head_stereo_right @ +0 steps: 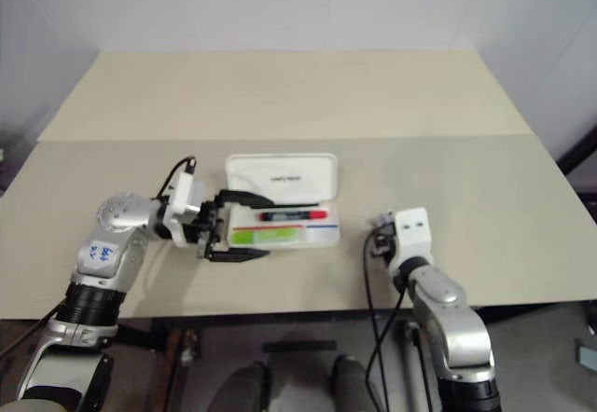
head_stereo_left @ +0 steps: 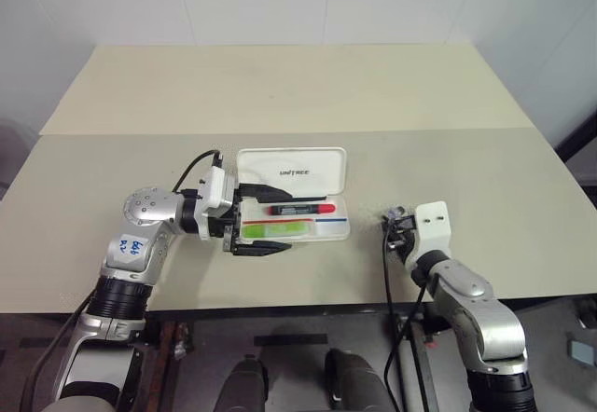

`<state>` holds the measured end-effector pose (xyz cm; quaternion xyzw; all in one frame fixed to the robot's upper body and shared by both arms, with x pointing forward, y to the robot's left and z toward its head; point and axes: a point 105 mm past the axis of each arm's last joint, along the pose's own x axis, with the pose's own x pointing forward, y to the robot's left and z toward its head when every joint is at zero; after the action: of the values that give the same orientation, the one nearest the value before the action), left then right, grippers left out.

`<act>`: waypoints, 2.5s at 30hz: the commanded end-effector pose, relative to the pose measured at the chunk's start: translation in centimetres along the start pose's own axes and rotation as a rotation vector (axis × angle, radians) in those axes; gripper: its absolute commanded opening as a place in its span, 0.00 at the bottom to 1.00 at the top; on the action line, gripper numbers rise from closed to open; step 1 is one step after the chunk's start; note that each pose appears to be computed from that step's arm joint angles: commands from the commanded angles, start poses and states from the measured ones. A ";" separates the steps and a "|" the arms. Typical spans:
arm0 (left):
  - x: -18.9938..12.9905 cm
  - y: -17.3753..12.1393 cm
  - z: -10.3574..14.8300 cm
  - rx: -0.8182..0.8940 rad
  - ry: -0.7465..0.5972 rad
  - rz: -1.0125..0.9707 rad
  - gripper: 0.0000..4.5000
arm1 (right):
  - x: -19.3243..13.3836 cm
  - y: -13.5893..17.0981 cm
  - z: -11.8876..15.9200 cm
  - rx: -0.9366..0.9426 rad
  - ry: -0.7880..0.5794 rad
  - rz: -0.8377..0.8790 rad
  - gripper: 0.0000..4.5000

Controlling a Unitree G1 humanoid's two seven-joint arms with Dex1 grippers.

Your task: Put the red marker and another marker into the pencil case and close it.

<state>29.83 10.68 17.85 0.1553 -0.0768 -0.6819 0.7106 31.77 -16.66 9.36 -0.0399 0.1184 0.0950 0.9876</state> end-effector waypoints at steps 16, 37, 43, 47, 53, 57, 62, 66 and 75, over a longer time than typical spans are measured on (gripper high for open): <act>-0.1 0.0 0.8 0.060 -0.030 0.001 1.00 | -0.5 -1.3 1.8 0.010 -0.036 -0.054 0.37; -0.3 -0.1 0.6 0.061 -0.018 -0.004 1.00 | 1.0 0.9 4.1 0.034 -0.097 -0.066 0.60; -0.3 -0.1 0.7 0.062 -0.016 0.001 1.00 | 0.9 0.7 5.6 0.051 -0.163 -0.084 0.74; -0.4 -0.1 0.7 0.062 -0.016 0.000 1.00 | 1.0 1.3 6.2 0.059 -0.178 -0.066 1.00; -0.3 -0.2 0.7 0.063 -0.017 -0.002 1.00 | 1.4 1.0 3.8 0.104 -0.101 -0.098 1.00; -0.3 -0.4 0.7 0.065 -0.012 -0.003 1.00 | 1.7 0.5 2.7 0.122 -0.076 -0.133 1.00; -0.4 -0.5 0.8 0.070 -0.009 0.000 1.00 | 2.2 0.1 1.6 0.133 -0.059 -0.164 1.00; -0.4 -0.5 0.8 0.072 -0.009 0.001 1.00 | 2.6 0.4 1.6 0.154 -0.064 -0.157 1.00; -0.2 -0.3 0.9 0.077 -0.013 0.004 1.00 | 3.6 1.0 0.7 0.186 -0.046 -0.153 1.00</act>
<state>29.52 10.96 17.49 0.1648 -0.0835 -0.6793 0.7102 34.99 -15.07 9.81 0.0413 0.0902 0.0093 0.9950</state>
